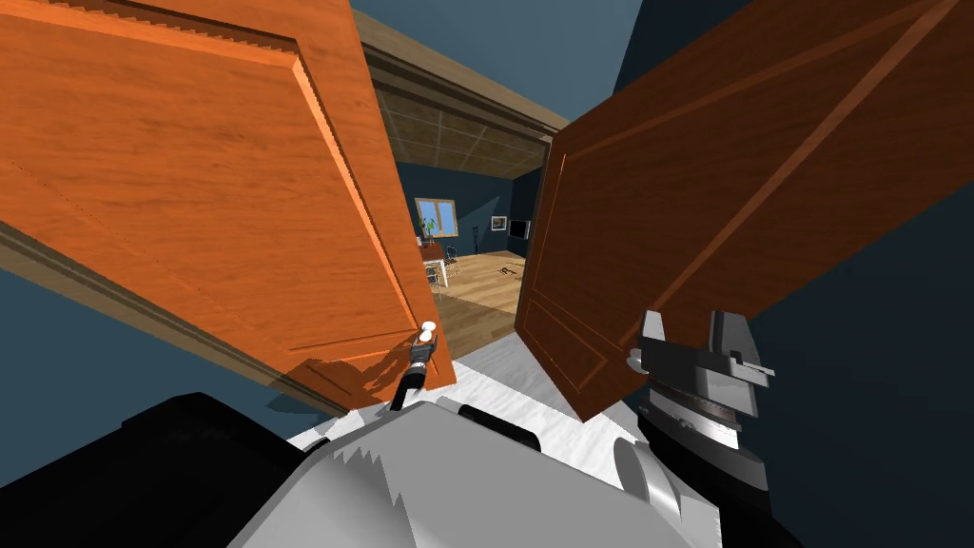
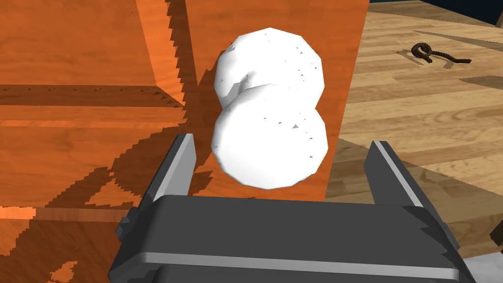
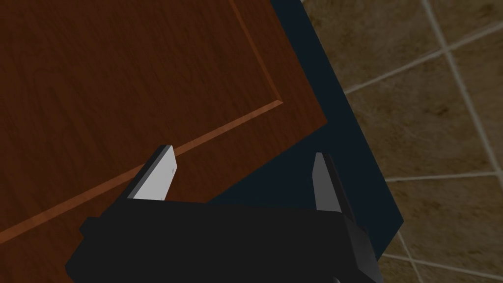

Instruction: Pull the door open

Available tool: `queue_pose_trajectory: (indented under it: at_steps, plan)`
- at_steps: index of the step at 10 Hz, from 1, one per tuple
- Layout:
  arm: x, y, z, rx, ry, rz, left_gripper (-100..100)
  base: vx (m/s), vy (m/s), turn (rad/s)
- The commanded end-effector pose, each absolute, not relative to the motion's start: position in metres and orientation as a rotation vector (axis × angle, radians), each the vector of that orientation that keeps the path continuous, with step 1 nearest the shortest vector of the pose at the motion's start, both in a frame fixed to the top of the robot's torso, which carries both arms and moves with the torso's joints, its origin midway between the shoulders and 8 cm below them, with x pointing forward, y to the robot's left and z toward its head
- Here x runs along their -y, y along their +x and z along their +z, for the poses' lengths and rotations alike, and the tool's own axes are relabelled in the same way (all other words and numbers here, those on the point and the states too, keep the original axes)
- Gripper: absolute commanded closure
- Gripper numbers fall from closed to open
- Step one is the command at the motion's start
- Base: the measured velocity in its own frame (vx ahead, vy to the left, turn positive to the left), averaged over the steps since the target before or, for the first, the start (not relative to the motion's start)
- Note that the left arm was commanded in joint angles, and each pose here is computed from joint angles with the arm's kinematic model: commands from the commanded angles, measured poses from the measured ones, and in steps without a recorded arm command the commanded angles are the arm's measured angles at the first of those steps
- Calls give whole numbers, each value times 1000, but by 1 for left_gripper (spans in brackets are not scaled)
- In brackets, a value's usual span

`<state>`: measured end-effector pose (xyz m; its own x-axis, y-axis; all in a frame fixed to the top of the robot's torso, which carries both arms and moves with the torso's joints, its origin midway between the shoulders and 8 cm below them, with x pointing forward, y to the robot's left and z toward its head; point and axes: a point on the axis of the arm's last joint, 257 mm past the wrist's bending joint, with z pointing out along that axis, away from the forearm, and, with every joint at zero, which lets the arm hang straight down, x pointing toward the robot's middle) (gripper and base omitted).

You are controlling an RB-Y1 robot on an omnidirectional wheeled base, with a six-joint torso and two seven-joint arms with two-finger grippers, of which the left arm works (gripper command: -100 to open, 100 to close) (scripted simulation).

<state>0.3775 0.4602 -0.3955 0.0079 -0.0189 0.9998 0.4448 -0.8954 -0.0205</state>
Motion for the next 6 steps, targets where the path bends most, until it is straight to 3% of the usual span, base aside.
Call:
queue_pose_trajectory:
  at_steps: [1,5,6]
  plan:
    - [-478,368,-392,453,-1950,-1949,-100,173,11,-75]
    - [-478,367,-394,454,-1951,-1947,-100,43,8,-4]
    - [-478,367,-394,454,-1951,-1947,100,0,0,0]
